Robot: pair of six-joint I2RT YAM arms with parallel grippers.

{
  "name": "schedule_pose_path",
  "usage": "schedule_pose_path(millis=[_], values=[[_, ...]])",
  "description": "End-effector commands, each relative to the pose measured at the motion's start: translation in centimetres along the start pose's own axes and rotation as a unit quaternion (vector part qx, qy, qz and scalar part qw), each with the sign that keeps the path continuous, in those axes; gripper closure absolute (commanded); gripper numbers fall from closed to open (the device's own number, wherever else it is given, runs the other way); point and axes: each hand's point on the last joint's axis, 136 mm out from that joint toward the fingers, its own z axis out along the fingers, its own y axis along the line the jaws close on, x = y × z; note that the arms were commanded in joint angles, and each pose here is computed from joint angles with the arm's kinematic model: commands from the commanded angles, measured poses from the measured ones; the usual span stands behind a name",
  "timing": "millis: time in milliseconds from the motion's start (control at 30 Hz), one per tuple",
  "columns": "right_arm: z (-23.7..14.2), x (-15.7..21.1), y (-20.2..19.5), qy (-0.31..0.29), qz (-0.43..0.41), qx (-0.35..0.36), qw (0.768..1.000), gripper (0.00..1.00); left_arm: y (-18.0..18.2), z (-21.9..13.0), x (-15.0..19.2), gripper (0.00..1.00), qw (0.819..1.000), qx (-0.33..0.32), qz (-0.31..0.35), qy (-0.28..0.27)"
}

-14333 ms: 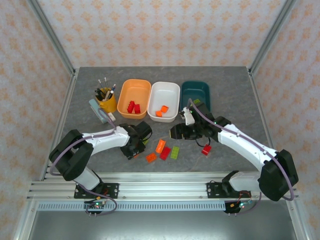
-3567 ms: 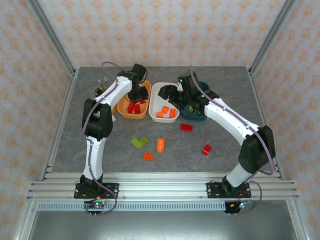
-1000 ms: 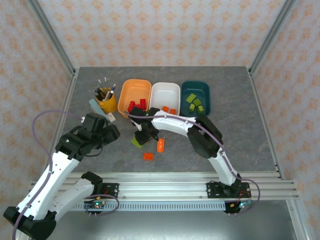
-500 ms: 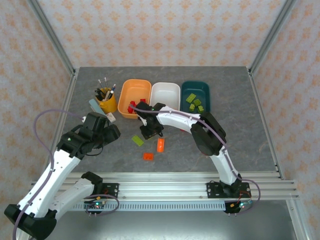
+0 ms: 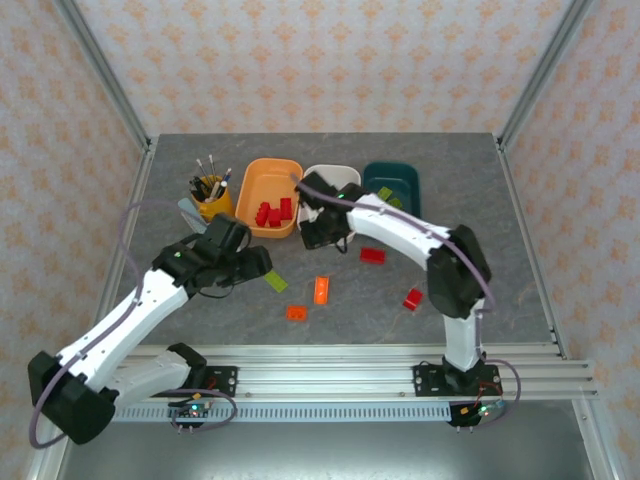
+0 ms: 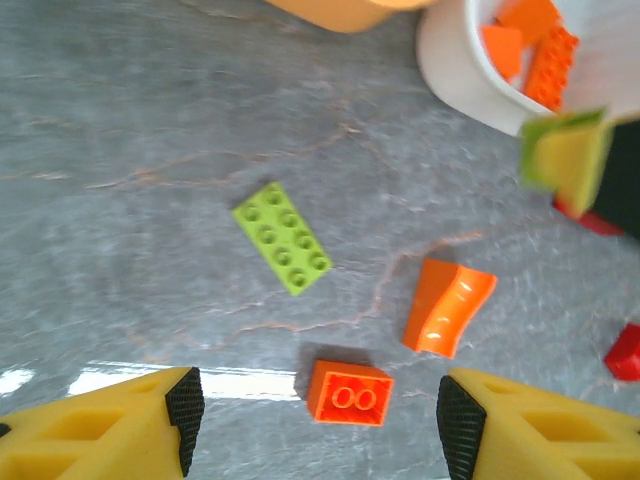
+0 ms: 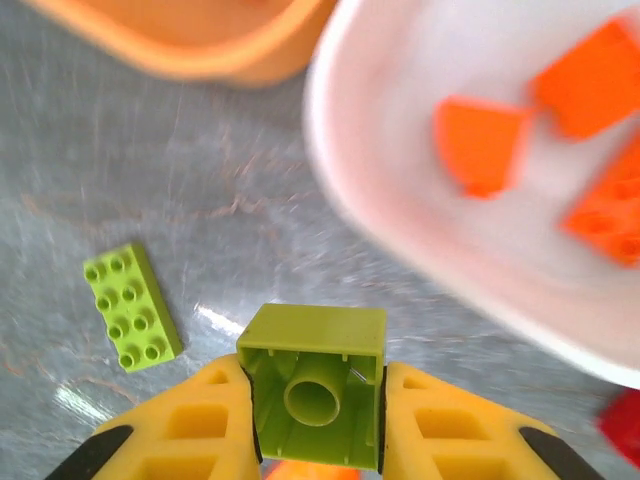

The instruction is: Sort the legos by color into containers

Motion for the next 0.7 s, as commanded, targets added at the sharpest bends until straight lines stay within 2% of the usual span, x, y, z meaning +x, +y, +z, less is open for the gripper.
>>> schedule_pose_path(millis=[0,133,267,467,667], values=[[-3.5,-1.1,-5.5,-0.032,0.069,0.047,0.996,0.78,-5.5,-0.5,-1.8,0.34,0.996,0.068,0.050,-0.021],[-4.2,-1.3,-11.8,-0.036,0.156,0.070,0.985,0.79,-9.6,0.2,-2.4,0.34,0.992,0.099,0.077,-0.020],[-2.6,-0.8,-15.8,-0.023,0.226,0.063,0.972,0.79,-12.7,0.3,-3.8,0.33,0.988,0.120,0.089,-0.032],[0.4,-0.8,-18.5,0.010,0.275,0.061,0.959,0.79,-15.0,0.4,-5.2,0.33,0.986,0.130,0.099,-0.037],[2.6,-0.5,-19.8,0.031,0.298,0.062,0.952,0.79,-14.9,0.6,-5.3,0.33,0.987,0.126,0.094,-0.038]])
